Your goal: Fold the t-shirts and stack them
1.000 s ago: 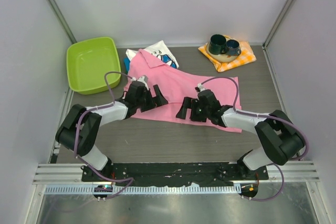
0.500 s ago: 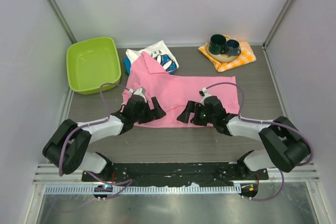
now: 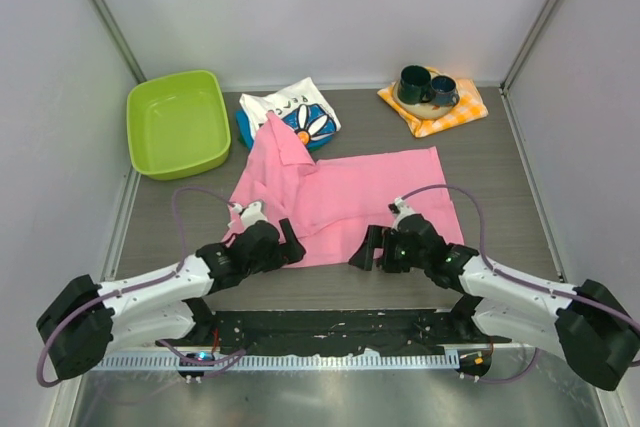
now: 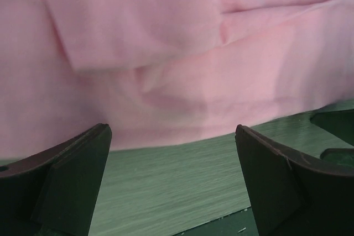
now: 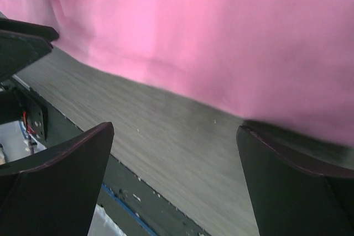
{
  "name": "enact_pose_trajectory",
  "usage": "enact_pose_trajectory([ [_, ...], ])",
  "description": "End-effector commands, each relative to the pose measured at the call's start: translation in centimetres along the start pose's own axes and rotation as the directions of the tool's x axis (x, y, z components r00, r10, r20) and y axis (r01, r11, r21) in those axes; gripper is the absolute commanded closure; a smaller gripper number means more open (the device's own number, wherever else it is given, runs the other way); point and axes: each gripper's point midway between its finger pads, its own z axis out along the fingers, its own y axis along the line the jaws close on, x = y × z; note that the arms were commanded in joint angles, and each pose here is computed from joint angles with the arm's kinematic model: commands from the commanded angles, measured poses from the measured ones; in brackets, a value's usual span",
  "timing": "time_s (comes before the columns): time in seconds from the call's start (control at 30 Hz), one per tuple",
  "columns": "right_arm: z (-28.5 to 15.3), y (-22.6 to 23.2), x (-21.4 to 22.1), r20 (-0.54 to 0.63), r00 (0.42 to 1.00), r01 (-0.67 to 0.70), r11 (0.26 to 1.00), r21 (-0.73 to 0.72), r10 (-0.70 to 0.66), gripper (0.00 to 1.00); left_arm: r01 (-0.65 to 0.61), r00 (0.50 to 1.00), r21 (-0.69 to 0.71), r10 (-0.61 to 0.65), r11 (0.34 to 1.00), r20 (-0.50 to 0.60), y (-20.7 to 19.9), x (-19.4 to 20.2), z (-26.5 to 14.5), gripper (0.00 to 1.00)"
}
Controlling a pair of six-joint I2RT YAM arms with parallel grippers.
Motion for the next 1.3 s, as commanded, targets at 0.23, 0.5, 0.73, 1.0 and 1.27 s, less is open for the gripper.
enact_pose_trajectory([
  [0.23, -2.1, -1.4, 2.4, -0.038, 0.999, 0.035, 0.988, 0.148, -0.030, 0.00, 0.043, 0.997, -0.130, -0.034, 0.991, 0.075, 3.6, 1.7, -3.2, 0.00],
  [0.5, -4.7, 1.3, -6.2, 0.171, 0.966, 0.136, 0.945, 0.299, -0.193, 0.00, -0.059, 0.972, -0.139, 0.088, 0.989, 0.217, -0.3, -4.2, -6.2, 0.00],
  [0.73, -5.3, -2.3, -9.1, 0.213, 0.949, 0.098, 0.860, 0.501, -0.233, 0.00, -0.078, 0.965, -0.147, 0.112, 0.986, 0.239, -1.1, -7.6, -5.8, 0.00],
  [1.0, -4.5, -8.4, -9.6, 0.244, 0.960, -0.020, 0.831, 0.556, -0.141, 0.00, -0.079, 0.981, -0.194, 0.111, 0.978, 0.158, 2.1, -6.6, -1.1, 0.00],
  [1.27, -2.9, -10.6, -6.4, 0.196, 0.980, -0.068, 0.838, 0.541, -0.047, 0.00, -0.057, 0.992, -0.216, 0.080, 0.975, 0.100, 4.1, -4.2, 1.6, 0.00],
])
